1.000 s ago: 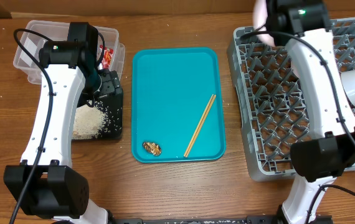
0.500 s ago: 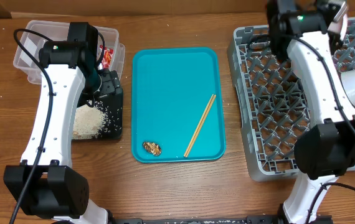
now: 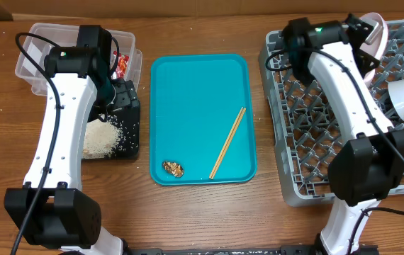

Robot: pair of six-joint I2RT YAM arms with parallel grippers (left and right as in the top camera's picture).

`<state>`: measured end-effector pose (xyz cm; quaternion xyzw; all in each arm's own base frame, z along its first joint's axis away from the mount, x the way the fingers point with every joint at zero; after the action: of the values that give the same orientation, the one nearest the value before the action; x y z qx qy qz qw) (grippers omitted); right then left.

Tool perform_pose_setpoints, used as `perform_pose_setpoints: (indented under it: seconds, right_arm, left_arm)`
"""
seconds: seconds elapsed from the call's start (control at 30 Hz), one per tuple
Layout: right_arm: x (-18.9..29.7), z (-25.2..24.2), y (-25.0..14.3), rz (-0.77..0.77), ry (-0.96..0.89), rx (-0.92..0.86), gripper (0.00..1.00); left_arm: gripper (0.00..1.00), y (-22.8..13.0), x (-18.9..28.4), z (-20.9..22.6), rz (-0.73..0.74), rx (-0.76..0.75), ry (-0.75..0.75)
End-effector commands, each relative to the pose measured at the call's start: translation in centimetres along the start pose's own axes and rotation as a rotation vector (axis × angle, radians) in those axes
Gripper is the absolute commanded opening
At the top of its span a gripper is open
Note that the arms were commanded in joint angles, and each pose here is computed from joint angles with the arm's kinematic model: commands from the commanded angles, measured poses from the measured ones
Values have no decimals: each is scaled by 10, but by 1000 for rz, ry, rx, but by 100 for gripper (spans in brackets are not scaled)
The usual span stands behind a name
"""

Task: Sort waste into correct bins and load items into the dishwasher
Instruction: 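Lift the plate with the right gripper and carry it over the rack, then stand the plate upright in the rack and open the right gripper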

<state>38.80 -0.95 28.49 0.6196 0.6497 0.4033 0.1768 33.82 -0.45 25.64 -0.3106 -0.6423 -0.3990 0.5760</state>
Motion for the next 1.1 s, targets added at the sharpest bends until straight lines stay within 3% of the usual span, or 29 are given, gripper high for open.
perform_pose_setpoints:
  seconds: [0.0, 0.17, 0.33, 0.67, 1.07]
  right_arm:
    - [8, 0, 3, -45, -2, -87, 4]
    - [10, -2, 5, -80, -20, -84, 4]
    - [12, -11, 19, -234, -112, -85, 4]
    - [16, -4, 18, -231, -106, -21, 4]
    - [12, 14, -10, -59, 3, 84, 4]
  left_arm:
    - [89, 2, 10, 0, -36, 14, -8]
    - [89, 1, 10, 1, -30, 14, -5]
    - [89, 1, 10, 1, -30, 13, -4]
    - [89, 1, 10, 1, -31, 13, -4]
    - [89, 1, 10, 1, -30, 14, -4]
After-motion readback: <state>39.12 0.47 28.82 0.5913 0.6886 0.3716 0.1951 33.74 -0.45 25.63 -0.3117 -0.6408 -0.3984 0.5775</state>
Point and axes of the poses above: each gripper's point midway between its finger pads, its own x axis back along the fingers, its own z axis along the line the jaws close on, y = z × x, the point moved 8 cm from there along x, back along the fingers, and after that the axes turned 10 degrees about x, right-handed, at the moved point
